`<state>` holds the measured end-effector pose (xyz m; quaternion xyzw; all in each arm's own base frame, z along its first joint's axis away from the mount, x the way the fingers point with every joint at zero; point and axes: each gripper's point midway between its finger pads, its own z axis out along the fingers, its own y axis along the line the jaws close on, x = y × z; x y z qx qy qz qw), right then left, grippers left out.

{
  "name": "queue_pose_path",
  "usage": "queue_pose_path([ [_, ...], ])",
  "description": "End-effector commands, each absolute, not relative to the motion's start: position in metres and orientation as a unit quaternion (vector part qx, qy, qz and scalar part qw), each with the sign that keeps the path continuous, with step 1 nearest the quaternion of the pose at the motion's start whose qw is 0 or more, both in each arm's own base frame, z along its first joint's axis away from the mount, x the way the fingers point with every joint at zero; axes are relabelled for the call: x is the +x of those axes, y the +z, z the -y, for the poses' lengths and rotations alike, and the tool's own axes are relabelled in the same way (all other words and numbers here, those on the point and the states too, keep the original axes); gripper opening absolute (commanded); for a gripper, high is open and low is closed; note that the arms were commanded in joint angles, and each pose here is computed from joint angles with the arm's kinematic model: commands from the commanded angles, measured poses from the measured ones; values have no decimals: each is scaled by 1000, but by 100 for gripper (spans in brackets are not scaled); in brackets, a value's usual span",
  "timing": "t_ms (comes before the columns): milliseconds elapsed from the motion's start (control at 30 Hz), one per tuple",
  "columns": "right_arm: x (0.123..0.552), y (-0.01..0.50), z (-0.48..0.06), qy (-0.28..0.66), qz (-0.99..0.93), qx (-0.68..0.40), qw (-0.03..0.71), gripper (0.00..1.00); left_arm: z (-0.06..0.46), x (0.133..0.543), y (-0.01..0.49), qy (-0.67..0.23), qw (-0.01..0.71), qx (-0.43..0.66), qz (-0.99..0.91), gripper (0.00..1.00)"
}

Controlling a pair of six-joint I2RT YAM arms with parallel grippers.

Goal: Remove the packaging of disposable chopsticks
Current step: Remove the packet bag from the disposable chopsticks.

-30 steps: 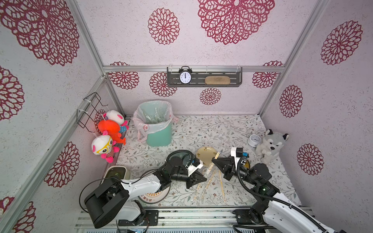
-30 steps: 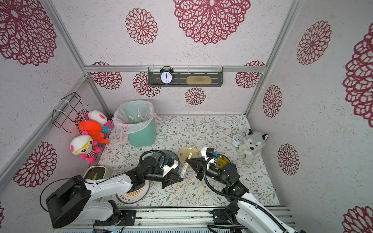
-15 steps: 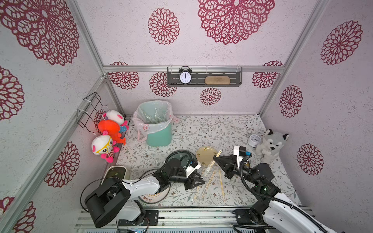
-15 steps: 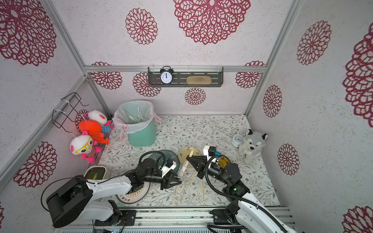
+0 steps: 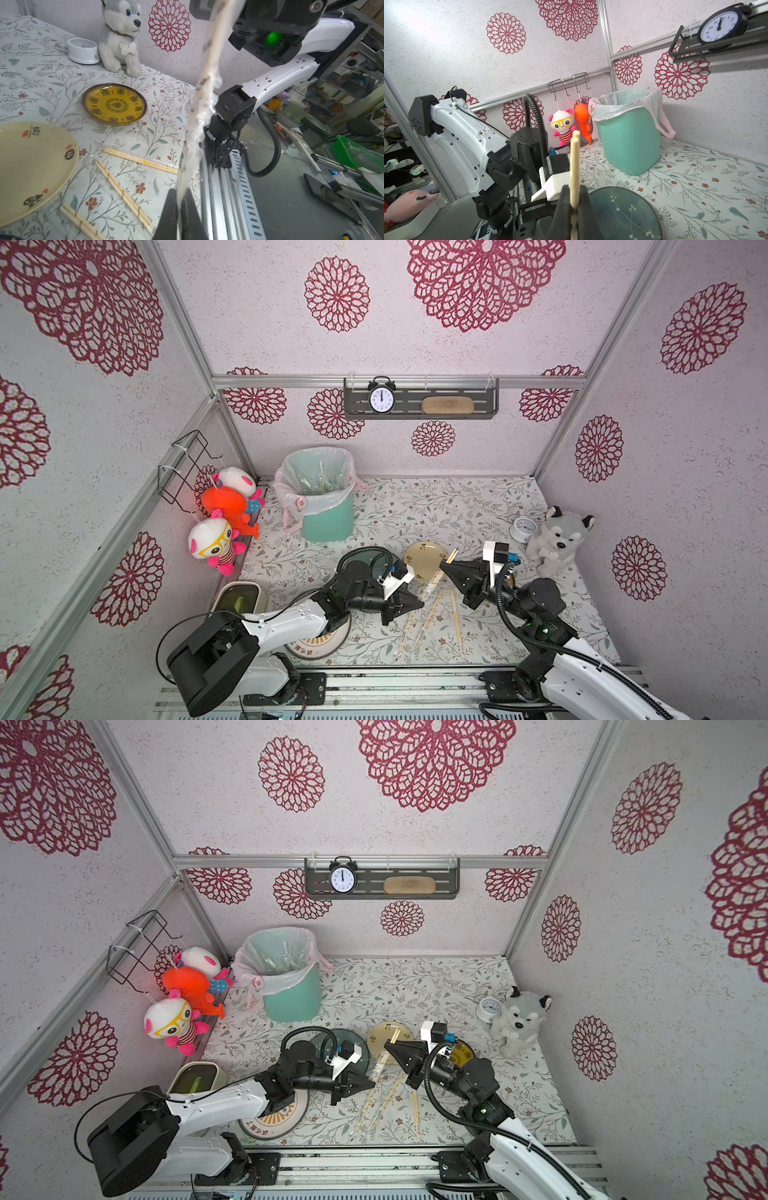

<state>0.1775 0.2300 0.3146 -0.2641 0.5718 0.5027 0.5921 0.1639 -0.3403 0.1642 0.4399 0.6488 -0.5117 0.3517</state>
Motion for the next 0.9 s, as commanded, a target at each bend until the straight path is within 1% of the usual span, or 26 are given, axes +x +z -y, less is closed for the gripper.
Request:
queue_pose_path([
  [0,173,323,-226,504,-556,-266,605,0,342,166,166,-516,357,443,-641,0],
  [100,174,327,-223,501,-554,-258,613,0,342,166,157,-511,346,442,-651,0],
  [267,179,336,-218,486,-557,-249,626,0,331,177,137,-495,358,409,-677,0],
  [367,185,342,-215,475,-565,-244,629,0,325,178,122,-486,350,403,-692,0],
  [633,185,352,-210,472,-558,-239,639,0,314,168,82,-488,318,379,-719,0],
  [767,186,357,-204,462,-561,-231,647,0,311,164,71,-496,309,369,-722,0],
  [867,185,365,-200,458,-555,-226,656,0,312,162,74,-509,316,365,-713,0],
])
